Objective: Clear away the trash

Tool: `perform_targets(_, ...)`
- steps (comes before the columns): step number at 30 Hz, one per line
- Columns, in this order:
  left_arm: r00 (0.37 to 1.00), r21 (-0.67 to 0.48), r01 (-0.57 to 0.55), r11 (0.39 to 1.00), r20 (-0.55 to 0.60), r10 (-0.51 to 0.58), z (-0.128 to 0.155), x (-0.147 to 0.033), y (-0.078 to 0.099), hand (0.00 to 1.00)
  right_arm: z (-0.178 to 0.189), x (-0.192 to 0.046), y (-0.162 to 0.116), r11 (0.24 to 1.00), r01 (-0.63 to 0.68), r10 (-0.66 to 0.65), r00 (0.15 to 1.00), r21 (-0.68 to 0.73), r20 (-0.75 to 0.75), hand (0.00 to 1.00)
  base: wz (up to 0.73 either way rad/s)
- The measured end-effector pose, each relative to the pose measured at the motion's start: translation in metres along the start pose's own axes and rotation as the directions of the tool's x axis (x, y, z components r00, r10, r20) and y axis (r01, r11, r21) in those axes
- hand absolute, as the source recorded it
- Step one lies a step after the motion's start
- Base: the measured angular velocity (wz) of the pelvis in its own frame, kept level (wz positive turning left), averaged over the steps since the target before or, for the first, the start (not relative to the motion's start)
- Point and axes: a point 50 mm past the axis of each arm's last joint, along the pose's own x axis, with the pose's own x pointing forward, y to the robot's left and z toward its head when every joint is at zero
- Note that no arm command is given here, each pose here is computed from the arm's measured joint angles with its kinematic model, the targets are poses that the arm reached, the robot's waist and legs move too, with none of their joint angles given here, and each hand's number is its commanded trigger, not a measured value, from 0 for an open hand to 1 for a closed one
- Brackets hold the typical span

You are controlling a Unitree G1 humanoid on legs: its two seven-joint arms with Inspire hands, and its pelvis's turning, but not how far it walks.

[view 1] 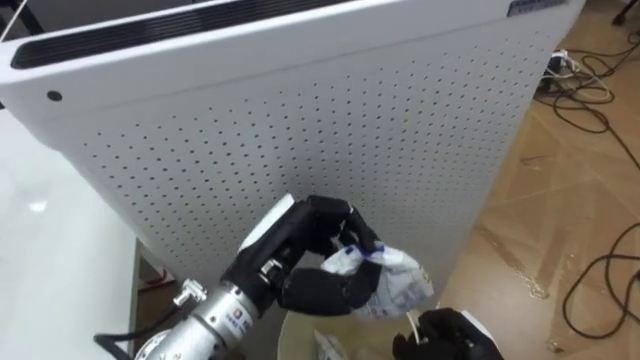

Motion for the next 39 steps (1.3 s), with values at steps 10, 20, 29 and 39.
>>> perform_targets(10,0.988,-0.057,0.003,0.998,-0.154,-0.011,-0.038,-0.011,-0.006,1.0,0.003,0.0,-0.005,1.0,0.018,-0.018,1.0,0.011,0.019,1.0,0.03)
perform_targets(20,0.977,-0.086,0.054,0.995,-0.2,-0.07,-0.05,-0.017,-0.014,0.0,0.002,0.0,-0.006,1.0,0.019,-0.02,1.0,0.013,0.02,1.0,0.0)
perform_targets(29,0.975,-0.096,0.086,0.992,-0.196,-0.103,-0.049,-0.016,-0.017,0.0,0.002,0.0,-0.006,1.0,0.009,-0.009,1.0,0.013,0.02,1.0,0.0)
perform_targets(39,0.97,-0.097,0.128,0.987,-0.195,-0.145,-0.05,-0.016,-0.021,0.0,0.0,-0.001,-0.006,1.0,0.007,-0.007,1.0,0.013,0.016,1.0,0.0)
